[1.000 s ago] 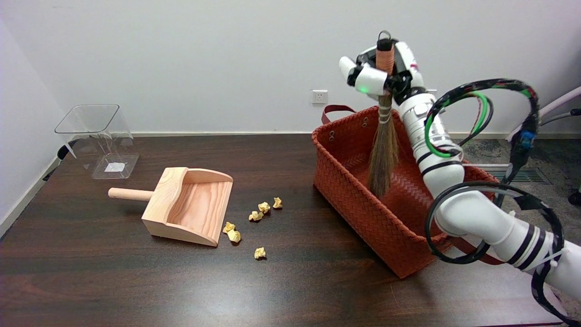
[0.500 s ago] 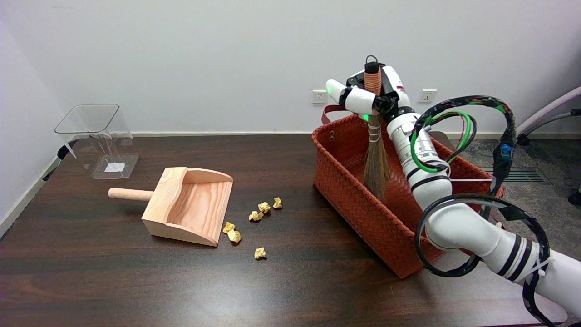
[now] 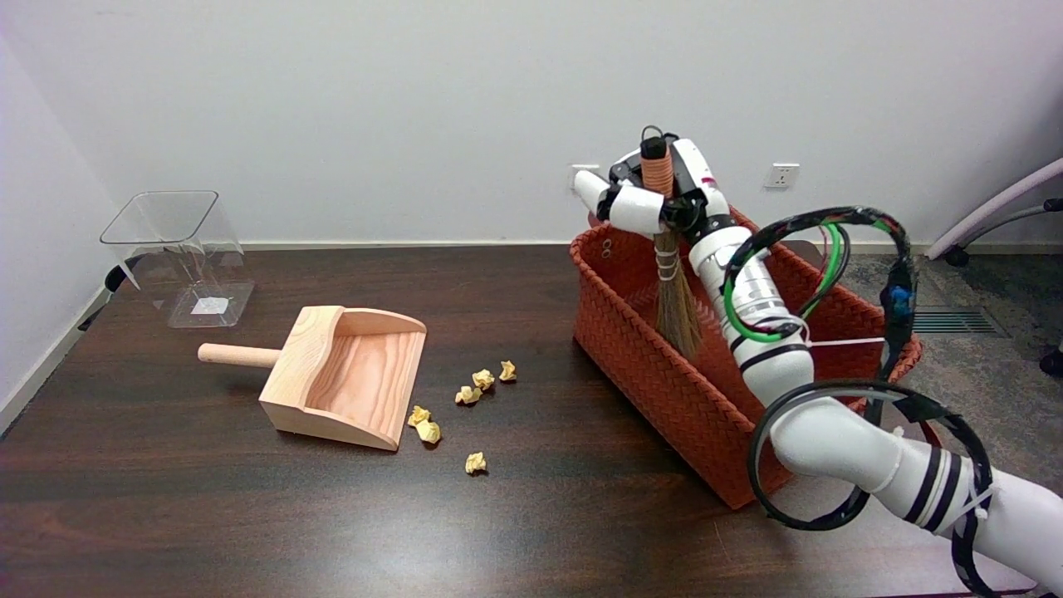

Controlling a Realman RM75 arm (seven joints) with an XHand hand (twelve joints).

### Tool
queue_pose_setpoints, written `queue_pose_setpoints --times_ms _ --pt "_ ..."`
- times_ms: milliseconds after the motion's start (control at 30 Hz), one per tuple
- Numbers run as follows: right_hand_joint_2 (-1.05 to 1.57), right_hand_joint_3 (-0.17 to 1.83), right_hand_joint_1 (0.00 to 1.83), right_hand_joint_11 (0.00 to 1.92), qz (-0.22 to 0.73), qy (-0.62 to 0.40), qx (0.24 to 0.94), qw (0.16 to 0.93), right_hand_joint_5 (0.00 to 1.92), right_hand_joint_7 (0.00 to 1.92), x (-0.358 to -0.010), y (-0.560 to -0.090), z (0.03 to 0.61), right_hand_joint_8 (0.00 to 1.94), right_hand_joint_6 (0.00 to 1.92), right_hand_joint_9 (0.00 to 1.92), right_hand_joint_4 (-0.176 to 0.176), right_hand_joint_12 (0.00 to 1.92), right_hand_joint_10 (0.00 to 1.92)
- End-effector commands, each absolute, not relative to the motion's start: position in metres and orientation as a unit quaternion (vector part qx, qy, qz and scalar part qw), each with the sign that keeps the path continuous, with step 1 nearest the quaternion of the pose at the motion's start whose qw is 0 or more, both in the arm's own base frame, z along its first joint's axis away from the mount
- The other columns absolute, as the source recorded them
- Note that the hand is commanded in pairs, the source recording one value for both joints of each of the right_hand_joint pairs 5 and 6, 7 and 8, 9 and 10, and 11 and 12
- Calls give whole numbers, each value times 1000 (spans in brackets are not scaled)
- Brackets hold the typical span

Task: Place the broom in the basket.

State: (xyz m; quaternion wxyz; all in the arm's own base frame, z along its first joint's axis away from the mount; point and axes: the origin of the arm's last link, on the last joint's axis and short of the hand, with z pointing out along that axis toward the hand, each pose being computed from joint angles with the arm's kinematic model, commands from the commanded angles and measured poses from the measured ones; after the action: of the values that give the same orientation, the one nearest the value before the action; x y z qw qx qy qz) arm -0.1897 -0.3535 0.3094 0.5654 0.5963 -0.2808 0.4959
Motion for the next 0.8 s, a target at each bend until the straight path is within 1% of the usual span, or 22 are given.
queue_pose_setpoints --times_ms 33,67,100,133,167,200,233,267,300,333,367,400,433,500,533,600,800 --pt "1062 680 1090 1920 441 -252 609 609 1920 1920 -234 -347 325 1920 1920 1920 0 1920 1920" --pt "1087 690 1067 1920 446 -253 604 610 1920 1920 -237 -347 329 1920 1920 1920 0 1920 1920" --pt "967 807 1083 1793 448 -252 601 612 1793 1889 -239 -347 331 1889 1793 1793 0 1793 1793" --pt "487 1362 1155 1472 451 -250 600 612 1472 1724 -240 -346 333 1724 1472 1472 0 1472 1472" --pt "-83 1764 1208 1089 453 -245 600 612 1089 1439 -240 -345 335 1439 1089 1089 0 1089 1089" --pt "-482 1833 1212 656 454 -241 600 613 656 1093 -241 -345 337 1093 656 656 0 656 656" --pt "-628 1828 1200 312 454 -238 600 614 312 832 -241 -344 338 832 312 312 0 312 312" --pt "-567 1691 1179 134 455 -236 599 615 134 649 -242 -344 339 649 134 134 0 134 134" --pt "-461 1467 1149 36 457 -234 598 615 36 439 -241 -344 340 439 36 36 0 36 36" --pt "-475 1512 1139 41 458 -231 597 617 41 302 -242 -343 342 302 41 41 0 41 41" --pt "-543 1616 1132 56 459 -230 596 618 56 227 -242 -343 342 227 56 56 0 56 56" --pt "-652 1625 1114 69 460 -229 595 618 69 153 -241 -343 343 153 69 69 0 69 69" --pt "-735 1583 1101 79 460 -228 594 619 79 91 -242 -342 344 91 79 79 0 79 79" --pt "-846 1533 1075 85 462 -226 593 619 85 9 -241 -342 344 9 85 85 0 85 85" --pt "-865 1523 1065 85 465 -226 593 618 85 1 -240 -341 344 1 85 85 0 85 85" --pt "-871 1443 1055 85 471 -226 592 614 85 0 -239 -340 344 0 85 85 0 85 85" --pt "-864 1386 1043 85 501 -208 587 602 85 0 -221 -339 350 0 85 85 0 85 85"
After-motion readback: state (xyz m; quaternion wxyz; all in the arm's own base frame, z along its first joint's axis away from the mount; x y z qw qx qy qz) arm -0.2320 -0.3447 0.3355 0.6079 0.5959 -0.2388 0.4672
